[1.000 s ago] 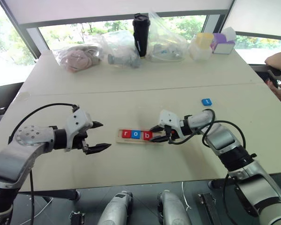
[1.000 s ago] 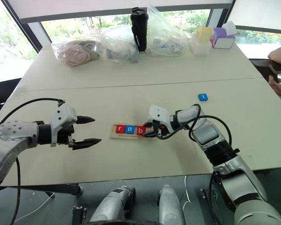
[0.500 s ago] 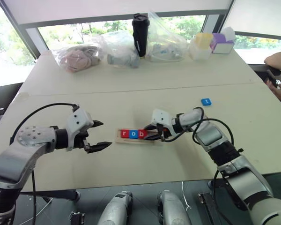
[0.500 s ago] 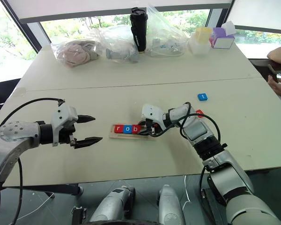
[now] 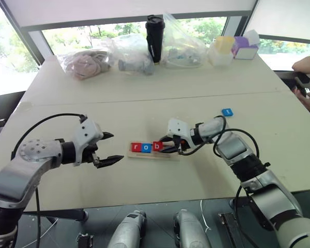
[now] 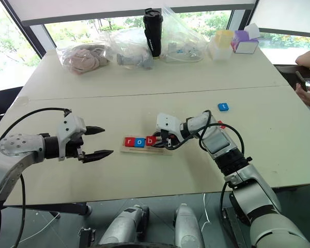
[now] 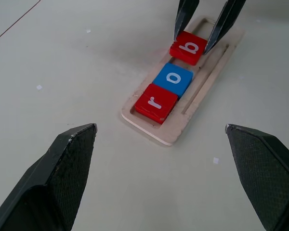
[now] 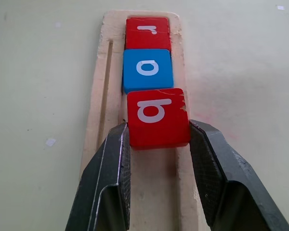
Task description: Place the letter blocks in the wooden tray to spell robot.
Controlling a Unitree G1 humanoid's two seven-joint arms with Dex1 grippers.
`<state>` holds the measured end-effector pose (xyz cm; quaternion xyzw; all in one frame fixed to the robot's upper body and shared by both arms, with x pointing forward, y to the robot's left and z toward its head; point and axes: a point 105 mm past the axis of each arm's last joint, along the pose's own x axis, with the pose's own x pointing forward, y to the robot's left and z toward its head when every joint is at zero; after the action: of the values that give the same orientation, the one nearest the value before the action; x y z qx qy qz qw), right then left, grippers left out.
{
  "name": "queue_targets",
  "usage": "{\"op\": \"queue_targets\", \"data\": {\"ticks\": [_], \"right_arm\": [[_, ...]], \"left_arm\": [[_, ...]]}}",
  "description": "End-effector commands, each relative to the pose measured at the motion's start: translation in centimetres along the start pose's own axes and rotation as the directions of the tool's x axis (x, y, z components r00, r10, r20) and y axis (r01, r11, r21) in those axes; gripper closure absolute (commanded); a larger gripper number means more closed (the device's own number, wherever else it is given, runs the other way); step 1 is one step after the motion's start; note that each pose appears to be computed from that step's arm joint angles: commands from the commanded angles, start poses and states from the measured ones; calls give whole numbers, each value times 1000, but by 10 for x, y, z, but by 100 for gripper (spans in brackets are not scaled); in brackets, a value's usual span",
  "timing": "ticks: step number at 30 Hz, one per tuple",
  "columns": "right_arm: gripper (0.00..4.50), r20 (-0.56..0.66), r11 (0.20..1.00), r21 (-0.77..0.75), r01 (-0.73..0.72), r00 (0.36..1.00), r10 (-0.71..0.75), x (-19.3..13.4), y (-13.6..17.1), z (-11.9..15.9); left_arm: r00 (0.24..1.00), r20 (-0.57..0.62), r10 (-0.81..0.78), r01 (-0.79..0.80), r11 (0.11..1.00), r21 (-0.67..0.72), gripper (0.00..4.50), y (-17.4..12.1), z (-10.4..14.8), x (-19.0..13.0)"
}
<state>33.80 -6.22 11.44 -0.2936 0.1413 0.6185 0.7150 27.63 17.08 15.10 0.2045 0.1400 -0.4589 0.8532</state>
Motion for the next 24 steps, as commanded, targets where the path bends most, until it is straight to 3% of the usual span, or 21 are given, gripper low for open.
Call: {"op": "queue_targets", "data": {"ticks": [1, 10, 15, 17, 24], "right_arm": [[334, 30, 1000, -13, 26, 999, -26, -6, -1, 12], [334, 21, 999, 5, 31, 999, -31, -2, 3, 11], [83, 24, 1000, 8, 18, 1000, -18, 1, 6, 11], [9, 26, 1000, 7, 16, 1000, -16, 2, 6, 11], [9, 54, 998, 13, 67, 996, -68, -12, -2, 18]], "left_arm": [[1000, 18, 5, -6, 999, 40, 0, 0, 6, 0], [1000, 20, 7, -8, 999, 43, 0, 1, 6, 1], [1000, 21, 10, -11, 999, 42, 0, 2, 6, 2], [1000, 21, 11, -12, 999, 41, 0, 3, 6, 2], [1000, 23, 14, -15, 999, 37, 0, 4, 4, 4]]}}
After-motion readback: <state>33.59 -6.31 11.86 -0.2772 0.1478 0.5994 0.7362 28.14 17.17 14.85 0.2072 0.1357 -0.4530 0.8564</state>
